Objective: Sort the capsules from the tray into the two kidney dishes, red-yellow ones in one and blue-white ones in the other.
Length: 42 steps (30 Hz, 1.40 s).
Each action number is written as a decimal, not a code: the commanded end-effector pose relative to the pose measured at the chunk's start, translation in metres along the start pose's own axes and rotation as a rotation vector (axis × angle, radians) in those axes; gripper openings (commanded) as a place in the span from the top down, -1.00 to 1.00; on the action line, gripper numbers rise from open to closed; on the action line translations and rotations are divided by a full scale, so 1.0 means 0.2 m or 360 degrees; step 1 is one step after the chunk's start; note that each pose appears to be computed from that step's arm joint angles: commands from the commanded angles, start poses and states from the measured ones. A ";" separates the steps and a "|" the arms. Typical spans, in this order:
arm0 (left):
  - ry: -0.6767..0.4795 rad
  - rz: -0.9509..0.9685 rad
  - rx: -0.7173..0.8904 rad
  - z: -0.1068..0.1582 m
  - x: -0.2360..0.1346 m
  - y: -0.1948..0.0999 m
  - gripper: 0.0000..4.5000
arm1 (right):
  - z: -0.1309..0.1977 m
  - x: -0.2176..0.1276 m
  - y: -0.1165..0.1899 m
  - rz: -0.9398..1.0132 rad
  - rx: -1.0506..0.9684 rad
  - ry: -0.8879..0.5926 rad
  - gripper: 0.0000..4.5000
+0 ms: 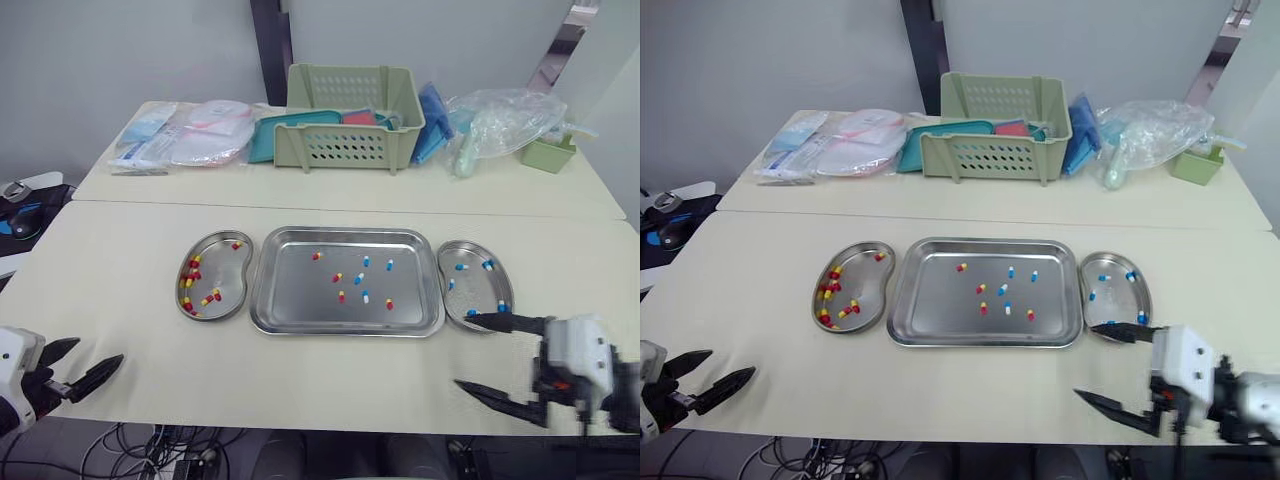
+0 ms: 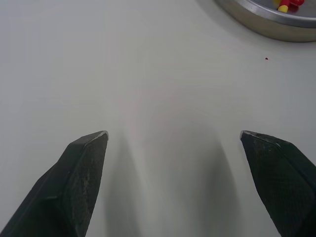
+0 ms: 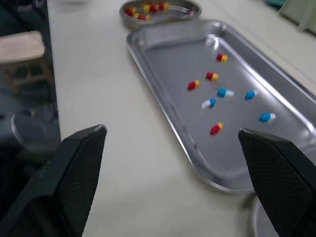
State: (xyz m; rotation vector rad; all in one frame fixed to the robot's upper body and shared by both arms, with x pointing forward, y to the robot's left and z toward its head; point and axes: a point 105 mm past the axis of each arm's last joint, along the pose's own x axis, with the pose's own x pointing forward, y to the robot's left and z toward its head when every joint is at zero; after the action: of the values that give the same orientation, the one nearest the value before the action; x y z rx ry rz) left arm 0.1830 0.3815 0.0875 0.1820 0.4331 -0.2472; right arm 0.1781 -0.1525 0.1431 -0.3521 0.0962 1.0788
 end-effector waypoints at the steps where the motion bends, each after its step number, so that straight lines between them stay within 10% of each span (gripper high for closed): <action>1: -0.0062 0.0016 0.0045 0.06 -0.02 -0.01 -0.98 | 0.04 0.09 0.01 -0.0163 -0.0066 -0.0134 -1.00; 19: -0.0223 -0.0097 0.0169 0.23 0.06 -0.11 -0.98 | -0.15 0.23 0.09 -0.0263 -0.0014 -0.0165 -1.00; 42: -0.0597 -0.0961 0.0506 0.80 0.46 -0.66 -0.80 | -0.09 0.25 0.09 -0.0304 0.0024 -0.0198 -1.00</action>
State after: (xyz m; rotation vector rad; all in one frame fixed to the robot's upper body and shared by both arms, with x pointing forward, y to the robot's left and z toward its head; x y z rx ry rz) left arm 0.2875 0.2032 0.1683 0.2801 0.0870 -0.9237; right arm 0.1903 -0.1137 0.0987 -0.2797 0.0031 0.8994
